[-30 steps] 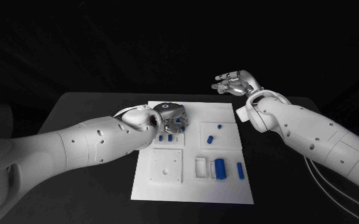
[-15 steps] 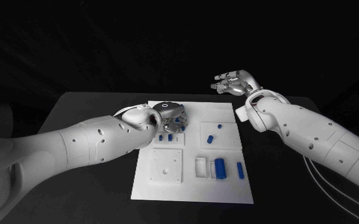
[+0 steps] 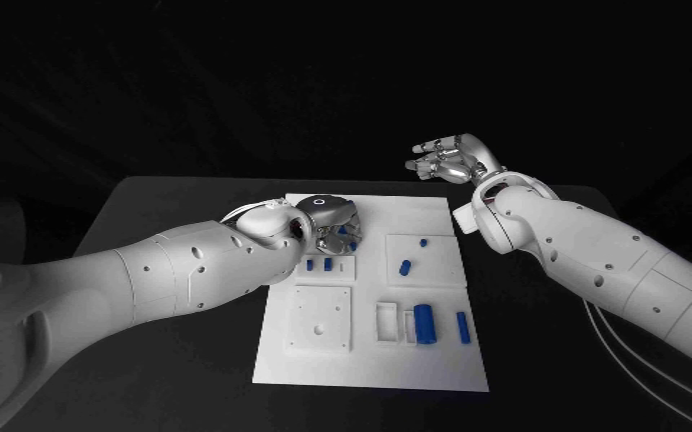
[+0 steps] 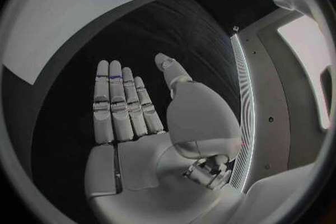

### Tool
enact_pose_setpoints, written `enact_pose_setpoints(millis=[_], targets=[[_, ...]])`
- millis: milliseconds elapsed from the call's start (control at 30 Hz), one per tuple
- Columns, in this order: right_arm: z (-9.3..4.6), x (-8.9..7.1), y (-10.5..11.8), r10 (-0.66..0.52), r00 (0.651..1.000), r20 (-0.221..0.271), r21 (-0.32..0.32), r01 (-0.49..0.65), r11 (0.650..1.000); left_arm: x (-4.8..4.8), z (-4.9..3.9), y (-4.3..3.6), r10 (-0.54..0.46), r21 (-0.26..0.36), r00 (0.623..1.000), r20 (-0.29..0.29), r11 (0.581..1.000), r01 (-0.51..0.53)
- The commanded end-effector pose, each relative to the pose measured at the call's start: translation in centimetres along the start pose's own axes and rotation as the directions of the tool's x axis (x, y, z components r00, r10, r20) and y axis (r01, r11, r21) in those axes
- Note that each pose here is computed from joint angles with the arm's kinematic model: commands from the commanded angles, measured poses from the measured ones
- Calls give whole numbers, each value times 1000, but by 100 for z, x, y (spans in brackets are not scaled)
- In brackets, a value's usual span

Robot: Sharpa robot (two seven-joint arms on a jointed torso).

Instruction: Assemble the parts on the task board

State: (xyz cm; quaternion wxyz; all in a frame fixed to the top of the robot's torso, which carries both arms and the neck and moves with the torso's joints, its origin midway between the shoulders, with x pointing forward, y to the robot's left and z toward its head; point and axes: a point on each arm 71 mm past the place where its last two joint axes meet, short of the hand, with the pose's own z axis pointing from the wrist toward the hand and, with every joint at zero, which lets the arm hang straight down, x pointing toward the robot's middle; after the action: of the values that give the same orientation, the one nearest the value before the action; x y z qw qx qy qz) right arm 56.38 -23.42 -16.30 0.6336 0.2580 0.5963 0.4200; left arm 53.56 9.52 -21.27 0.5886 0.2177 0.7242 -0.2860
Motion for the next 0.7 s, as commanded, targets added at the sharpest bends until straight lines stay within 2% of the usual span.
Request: enact_pose_setpoints(millis=[33,467,700], targets=[[0,15,13,2,1000,-15,-13,-2,1000,89,3,-14,-1,3,999,-51,1000,2],[1,20,16,3,1000,-16,-13,-3,1000,121,9,0,1,-3,996,-87,1000,-2],[1,22,17,3,1000,-17,-14,-3,1000,116,9,-7,6,4,997,-76,1000,-6]])
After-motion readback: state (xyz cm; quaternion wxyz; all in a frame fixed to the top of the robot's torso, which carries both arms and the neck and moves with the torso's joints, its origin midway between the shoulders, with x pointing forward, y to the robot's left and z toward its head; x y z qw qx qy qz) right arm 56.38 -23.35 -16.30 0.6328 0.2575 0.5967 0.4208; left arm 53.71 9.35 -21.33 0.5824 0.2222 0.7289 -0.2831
